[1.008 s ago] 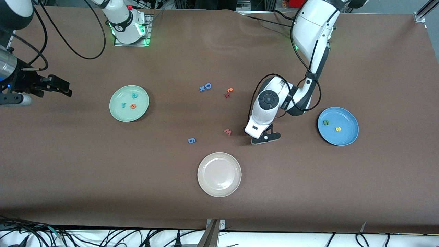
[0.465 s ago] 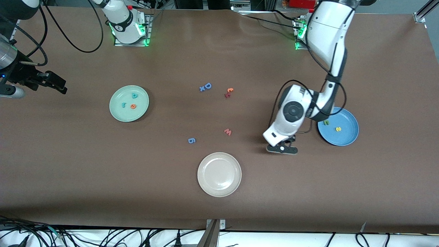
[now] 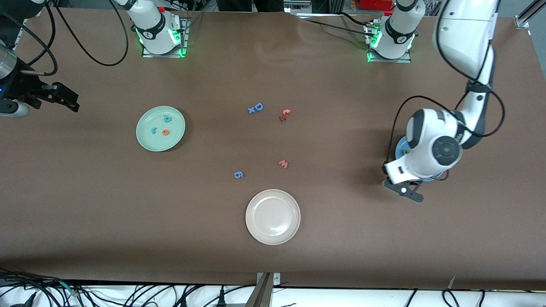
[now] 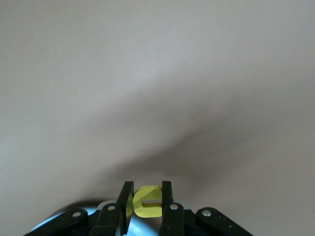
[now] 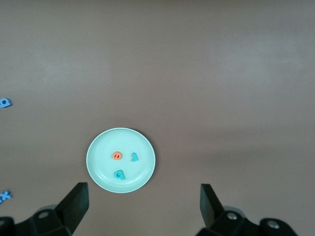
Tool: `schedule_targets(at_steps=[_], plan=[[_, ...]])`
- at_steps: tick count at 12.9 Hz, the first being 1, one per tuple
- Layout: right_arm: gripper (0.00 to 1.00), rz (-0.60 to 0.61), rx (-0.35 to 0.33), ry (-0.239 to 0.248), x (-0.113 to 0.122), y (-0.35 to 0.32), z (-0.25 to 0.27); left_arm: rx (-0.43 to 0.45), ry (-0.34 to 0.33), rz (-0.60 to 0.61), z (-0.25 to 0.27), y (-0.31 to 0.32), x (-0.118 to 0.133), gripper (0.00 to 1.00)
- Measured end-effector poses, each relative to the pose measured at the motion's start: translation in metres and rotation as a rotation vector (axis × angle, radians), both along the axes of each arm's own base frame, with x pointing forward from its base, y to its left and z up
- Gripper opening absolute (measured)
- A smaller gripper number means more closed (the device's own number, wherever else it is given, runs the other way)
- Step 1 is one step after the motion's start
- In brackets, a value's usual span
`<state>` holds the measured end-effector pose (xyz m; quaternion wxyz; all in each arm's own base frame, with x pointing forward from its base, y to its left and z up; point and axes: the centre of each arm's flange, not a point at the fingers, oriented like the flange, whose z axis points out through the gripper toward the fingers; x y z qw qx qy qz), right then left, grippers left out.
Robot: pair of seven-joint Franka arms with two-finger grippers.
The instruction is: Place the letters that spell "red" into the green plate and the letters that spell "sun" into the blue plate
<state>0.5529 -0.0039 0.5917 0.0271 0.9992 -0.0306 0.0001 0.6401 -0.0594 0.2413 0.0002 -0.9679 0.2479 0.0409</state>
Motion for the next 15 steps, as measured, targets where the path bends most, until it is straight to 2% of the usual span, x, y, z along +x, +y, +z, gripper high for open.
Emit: schedule_targets(at_steps=[2,5,12,13,15], plan=[[1.00,-0.012,0.026,0.004,0.001,-0.008,-0.001,-0.015,0.071,-0.051,-0.007,0.033,-0.014,0.27],[1.00,-0.013,0.031,0.006,0.001,-0.008,-0.002,-0.032,0.173,-0.050,-0.015,0.061,-0.031,0.27],[1.00,-0.011,0.032,0.007,0.002,-0.006,-0.003,-0.036,0.276,-0.016,-0.044,0.105,-0.066,0.27],[1.00,-0.010,0.032,0.007,0.002,-0.006,-0.003,-0.035,0.280,-0.012,-0.046,0.111,-0.068,0.33],[1.00,-0.008,0.032,0.008,0.002,-0.005,-0.003,-0.035,0.269,-0.010,-0.040,0.113,-0.066,0.54]])
